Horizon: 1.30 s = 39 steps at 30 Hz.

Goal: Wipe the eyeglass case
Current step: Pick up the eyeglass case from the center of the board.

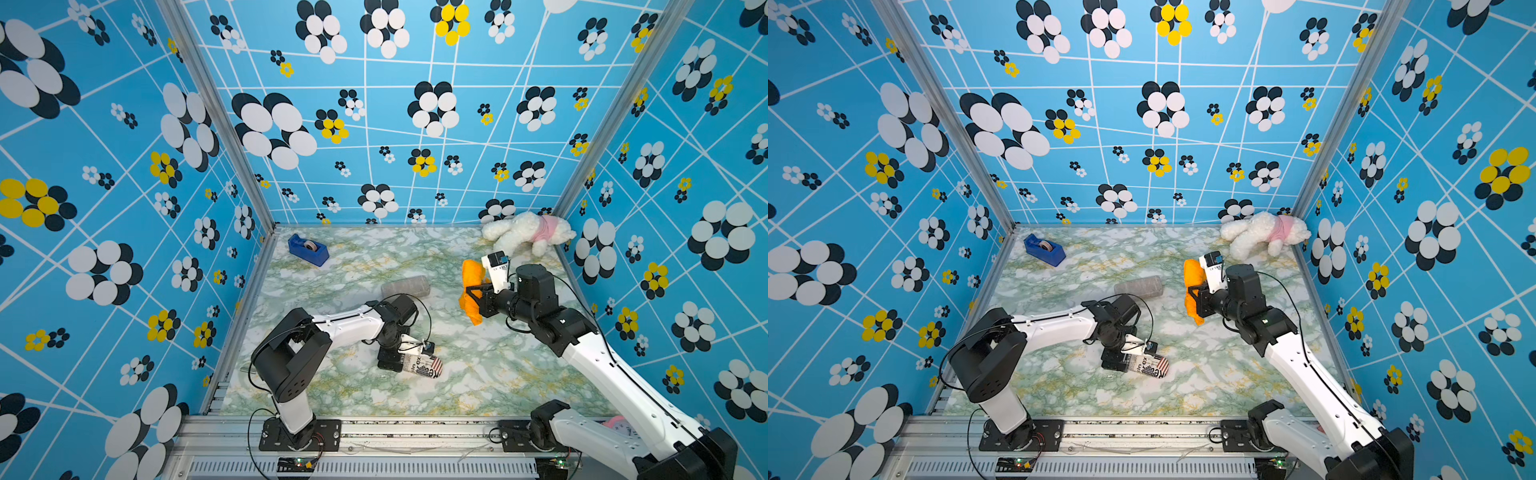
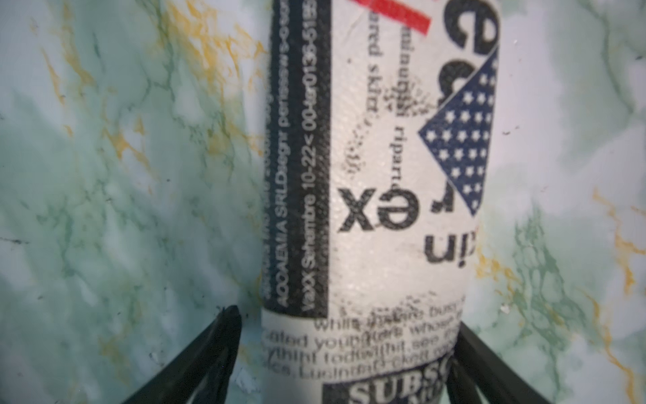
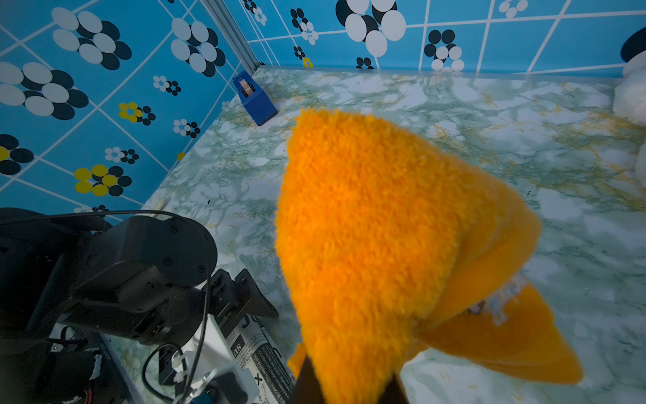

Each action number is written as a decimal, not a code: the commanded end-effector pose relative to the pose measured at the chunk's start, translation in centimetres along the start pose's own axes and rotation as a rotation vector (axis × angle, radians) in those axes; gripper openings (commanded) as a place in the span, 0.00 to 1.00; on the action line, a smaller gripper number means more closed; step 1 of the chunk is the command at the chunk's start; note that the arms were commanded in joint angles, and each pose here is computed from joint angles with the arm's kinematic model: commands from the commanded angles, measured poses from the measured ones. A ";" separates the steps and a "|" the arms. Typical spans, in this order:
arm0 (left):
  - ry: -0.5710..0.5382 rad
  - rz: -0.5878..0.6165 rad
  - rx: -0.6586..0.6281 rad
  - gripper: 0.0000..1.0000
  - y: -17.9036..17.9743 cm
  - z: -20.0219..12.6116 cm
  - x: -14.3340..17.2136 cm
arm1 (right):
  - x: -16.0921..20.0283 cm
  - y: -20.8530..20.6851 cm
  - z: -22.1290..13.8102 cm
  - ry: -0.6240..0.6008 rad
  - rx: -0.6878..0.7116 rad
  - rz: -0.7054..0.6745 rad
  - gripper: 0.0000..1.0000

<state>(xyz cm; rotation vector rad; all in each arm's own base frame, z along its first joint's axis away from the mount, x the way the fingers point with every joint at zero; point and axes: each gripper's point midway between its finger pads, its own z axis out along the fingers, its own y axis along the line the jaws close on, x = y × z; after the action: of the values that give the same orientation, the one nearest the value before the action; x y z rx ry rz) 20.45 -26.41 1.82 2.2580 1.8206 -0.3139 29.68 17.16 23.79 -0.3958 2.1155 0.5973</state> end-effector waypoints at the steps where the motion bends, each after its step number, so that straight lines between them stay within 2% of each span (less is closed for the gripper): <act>1: -0.019 -0.022 -0.050 0.86 0.5 -0.5 -0.4 | -0.5 0.2 0.0 -0.022 -0.014 -0.006 0.00; 8: -0.034 -0.041 -0.063 0.82 0.1 -0.6 -0.5 | -0.6 0.3 -0.2 -0.017 -0.018 0.018 0.00; 12: -0.035 -0.058 -0.056 0.69 -0.3 -0.7 -0.3 | -0.6 0.4 -0.3 0.001 -0.022 0.035 0.00; 20: -0.059 -0.088 -0.076 0.66 -0.6 -1.9 -1.1 | -1.1 0.8 -1.2 0.030 -0.018 0.037 0.00; 24: -0.054 -0.120 -0.071 0.59 -0.9 -2.6 -1.3 | -0.5 0.9 -1.2 0.060 -0.021 0.056 0.00; 28: -0.046 -0.206 -0.057 0.50 -0.9 -3.0 -1.6 | 1.4 0.7 -1.0 0.128 -0.020 0.114 0.00; 32: -0.049 -0.229 -0.056 0.44 -1.2 -2.7 -2.0 | 4.0 0.9 -0.4 0.199 -0.047 0.198 0.00; 34: -0.057 -0.263 -0.062 0.38 -1.0 -2.6 -2.2 | 5.5 1.1 -0.1 0.233 -0.067 0.254 0.00; 39: -0.085 -0.321 -0.107 0.32 -0.2 -2.9 -3.1 | 9.2 2.0 0.8 0.344 -0.111 0.361 0.00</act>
<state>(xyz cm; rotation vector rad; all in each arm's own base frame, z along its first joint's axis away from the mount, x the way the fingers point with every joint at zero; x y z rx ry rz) 18.88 -27.10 3.93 1.9580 2.0868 -0.3437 25.71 17.84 18.15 -0.2385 2.4223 0.8058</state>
